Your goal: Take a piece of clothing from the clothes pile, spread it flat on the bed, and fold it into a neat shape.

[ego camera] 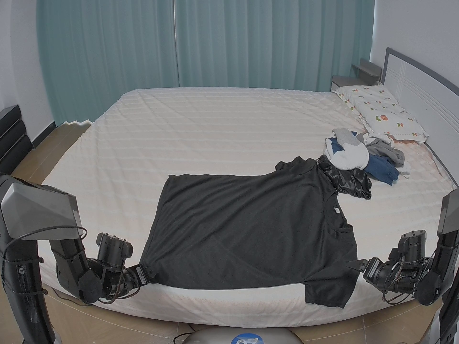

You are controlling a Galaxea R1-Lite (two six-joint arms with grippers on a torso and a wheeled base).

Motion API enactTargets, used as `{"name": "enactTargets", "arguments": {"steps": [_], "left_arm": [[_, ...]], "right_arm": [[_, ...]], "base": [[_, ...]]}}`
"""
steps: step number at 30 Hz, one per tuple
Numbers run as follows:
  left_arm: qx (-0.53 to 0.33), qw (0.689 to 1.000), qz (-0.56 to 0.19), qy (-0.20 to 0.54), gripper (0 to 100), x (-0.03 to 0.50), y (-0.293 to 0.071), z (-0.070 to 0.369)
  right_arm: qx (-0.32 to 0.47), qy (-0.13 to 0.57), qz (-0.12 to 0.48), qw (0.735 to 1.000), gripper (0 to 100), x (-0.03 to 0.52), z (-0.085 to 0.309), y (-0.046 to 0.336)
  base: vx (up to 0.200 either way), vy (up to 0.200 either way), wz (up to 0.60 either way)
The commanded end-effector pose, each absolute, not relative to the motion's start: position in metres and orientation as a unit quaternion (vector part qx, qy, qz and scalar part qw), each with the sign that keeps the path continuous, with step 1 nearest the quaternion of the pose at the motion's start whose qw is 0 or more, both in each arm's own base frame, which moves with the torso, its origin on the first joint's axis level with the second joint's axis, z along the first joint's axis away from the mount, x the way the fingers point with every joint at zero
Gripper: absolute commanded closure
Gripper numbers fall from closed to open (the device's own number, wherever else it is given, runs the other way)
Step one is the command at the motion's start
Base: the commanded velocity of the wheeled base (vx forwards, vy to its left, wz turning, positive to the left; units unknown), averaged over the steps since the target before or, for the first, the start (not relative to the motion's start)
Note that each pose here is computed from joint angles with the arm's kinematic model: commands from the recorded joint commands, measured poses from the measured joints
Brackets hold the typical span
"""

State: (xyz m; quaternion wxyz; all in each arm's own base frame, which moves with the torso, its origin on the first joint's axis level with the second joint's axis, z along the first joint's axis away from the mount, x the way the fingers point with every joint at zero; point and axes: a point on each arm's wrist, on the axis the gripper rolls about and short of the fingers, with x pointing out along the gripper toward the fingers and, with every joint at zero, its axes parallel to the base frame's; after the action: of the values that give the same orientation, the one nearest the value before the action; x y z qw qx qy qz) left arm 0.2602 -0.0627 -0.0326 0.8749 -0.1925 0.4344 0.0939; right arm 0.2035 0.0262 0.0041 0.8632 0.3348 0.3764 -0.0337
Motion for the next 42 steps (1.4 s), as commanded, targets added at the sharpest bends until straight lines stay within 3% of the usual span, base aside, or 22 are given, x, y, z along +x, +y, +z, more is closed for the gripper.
{"name": "enactTargets", "arguments": {"steps": [1, 10, 32, 33, 42], "left_arm": [[-0.213, 0.871, 0.073, 0.437, 0, 0.261, -0.059, -0.027], [-0.256, 0.869, 0.026, 0.423, 0, 0.277, -0.053, -0.018], [-0.210, 0.869, -0.003, 0.448, 0, 0.279, -0.072, -0.037], [-0.210, 0.869, -0.002, 0.448, 100, 0.279, -0.072, -0.037], [-0.209, 0.872, 0.037, 0.441, 100, 0.276, -0.067, -0.037]], "right_arm": [[0.333, 0.385, -0.037, 0.860, 0, 0.199, 0.003, 0.026], [0.334, 0.385, -0.036, 0.860, 0, 0.199, 0.002, 0.026], [0.335, 0.384, -0.036, 0.860, 0, 0.199, 0.003, 0.026], [0.335, 0.384, -0.036, 0.860, 0, 0.199, 0.003, 0.026], [0.335, 0.385, -0.038, 0.859, 0, 0.199, 0.003, 0.026]], "base": [[0.000, 0.000, 0.00], [0.000, 0.000, 0.00], [0.000, 0.000, 0.00], [0.000, 0.000, 0.00], [0.000, 0.000, 0.00]]}}
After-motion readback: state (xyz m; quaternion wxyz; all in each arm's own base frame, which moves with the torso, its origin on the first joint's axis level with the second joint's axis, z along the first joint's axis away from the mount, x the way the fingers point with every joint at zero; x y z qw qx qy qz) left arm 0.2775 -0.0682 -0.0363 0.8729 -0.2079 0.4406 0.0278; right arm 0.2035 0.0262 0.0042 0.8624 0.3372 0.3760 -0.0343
